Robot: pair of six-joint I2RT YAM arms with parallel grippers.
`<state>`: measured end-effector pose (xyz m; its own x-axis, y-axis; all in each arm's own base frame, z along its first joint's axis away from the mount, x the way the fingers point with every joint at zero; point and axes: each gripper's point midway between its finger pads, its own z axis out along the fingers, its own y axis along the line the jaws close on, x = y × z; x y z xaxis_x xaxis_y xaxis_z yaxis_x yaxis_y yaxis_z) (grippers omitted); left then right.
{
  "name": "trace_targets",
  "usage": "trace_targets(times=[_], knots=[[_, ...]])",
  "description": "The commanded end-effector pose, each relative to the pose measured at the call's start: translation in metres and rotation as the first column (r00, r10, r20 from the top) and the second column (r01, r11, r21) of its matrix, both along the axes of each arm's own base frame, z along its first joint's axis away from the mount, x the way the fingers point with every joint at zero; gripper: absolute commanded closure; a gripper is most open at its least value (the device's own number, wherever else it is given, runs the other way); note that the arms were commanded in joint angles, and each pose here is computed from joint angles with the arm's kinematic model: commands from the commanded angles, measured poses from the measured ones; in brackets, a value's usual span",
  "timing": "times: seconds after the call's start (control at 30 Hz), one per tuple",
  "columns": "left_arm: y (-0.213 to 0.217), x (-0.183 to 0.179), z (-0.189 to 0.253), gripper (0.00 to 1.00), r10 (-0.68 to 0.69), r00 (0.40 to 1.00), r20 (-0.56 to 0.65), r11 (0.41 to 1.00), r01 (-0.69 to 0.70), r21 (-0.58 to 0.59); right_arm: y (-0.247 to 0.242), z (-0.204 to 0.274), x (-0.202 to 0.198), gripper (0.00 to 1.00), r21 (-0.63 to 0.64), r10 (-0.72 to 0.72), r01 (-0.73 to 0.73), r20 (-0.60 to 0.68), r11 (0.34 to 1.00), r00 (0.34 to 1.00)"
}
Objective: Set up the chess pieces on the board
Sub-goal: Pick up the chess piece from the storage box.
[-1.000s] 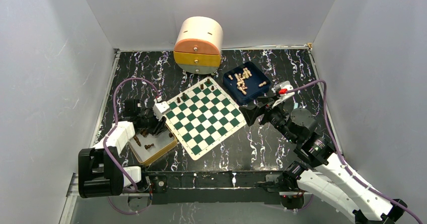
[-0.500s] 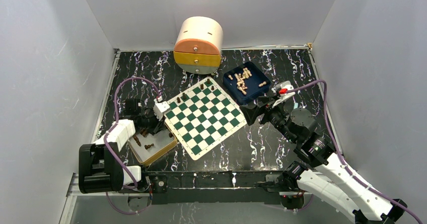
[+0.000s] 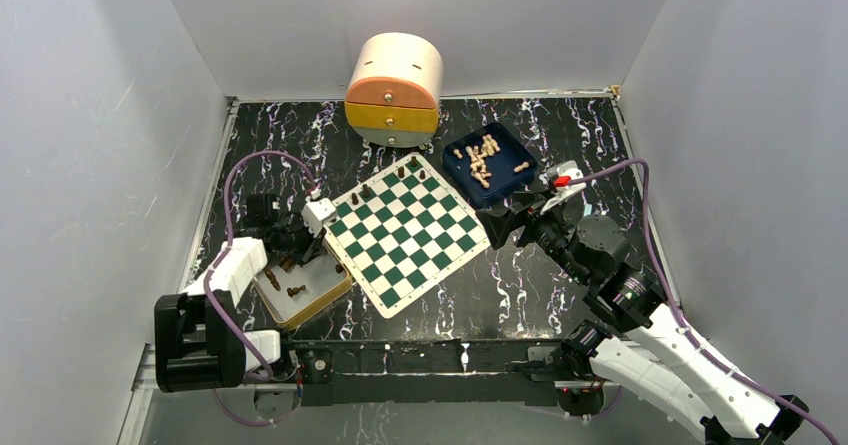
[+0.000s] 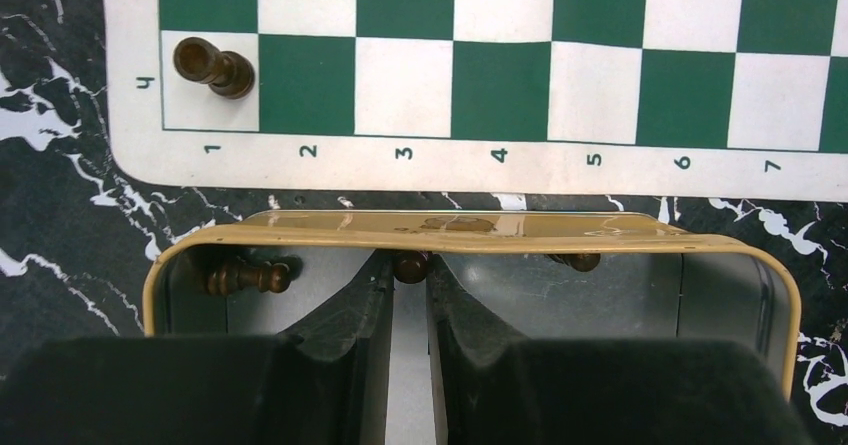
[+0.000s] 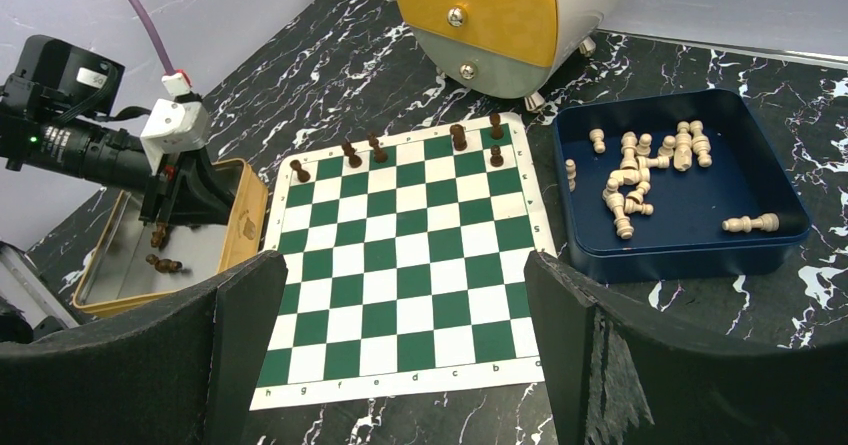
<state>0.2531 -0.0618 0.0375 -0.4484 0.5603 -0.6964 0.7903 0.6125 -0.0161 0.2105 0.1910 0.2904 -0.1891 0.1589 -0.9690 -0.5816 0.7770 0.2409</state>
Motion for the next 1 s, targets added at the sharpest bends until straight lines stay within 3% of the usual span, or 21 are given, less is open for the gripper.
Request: trace_targets(times=[0.0, 0.4, 0.67, 0.97], knots=[[0.005, -0.003, 0.01, 1.0, 0.031, 0.999, 0.019, 0.999, -0.032, 0.015, -0.001, 0.02, 0.001, 0.01, 0.045, -0.009, 0.006, 0.064, 0.999, 0.998], [0.019, -0.001, 0.029, 1.0, 0.152, 0.983, 0.1, 0.987, -0.156, 0.041, -0.002, 0.024, -0.004, 0.01, 0.056, 0.008, -0.011, 0.056, 0.998, 0.998], [0.03, 0.01, 0.065, 1.0, 0.211, 0.959, 0.191, 0.972, -0.226, 0.061, -0.005, 0.028, -0.009, 0.01, 0.037, 0.018, -0.02, 0.048, 0.999, 0.999], [0.017, 0.042, 0.116, 0.98, 0.241, 0.923, 0.299, 0.97, -0.241, -0.035, -0.007, 0.038, -0.01, 0.01, 0.024, 0.015, -0.017, 0.051, 1.0, 0.999]])
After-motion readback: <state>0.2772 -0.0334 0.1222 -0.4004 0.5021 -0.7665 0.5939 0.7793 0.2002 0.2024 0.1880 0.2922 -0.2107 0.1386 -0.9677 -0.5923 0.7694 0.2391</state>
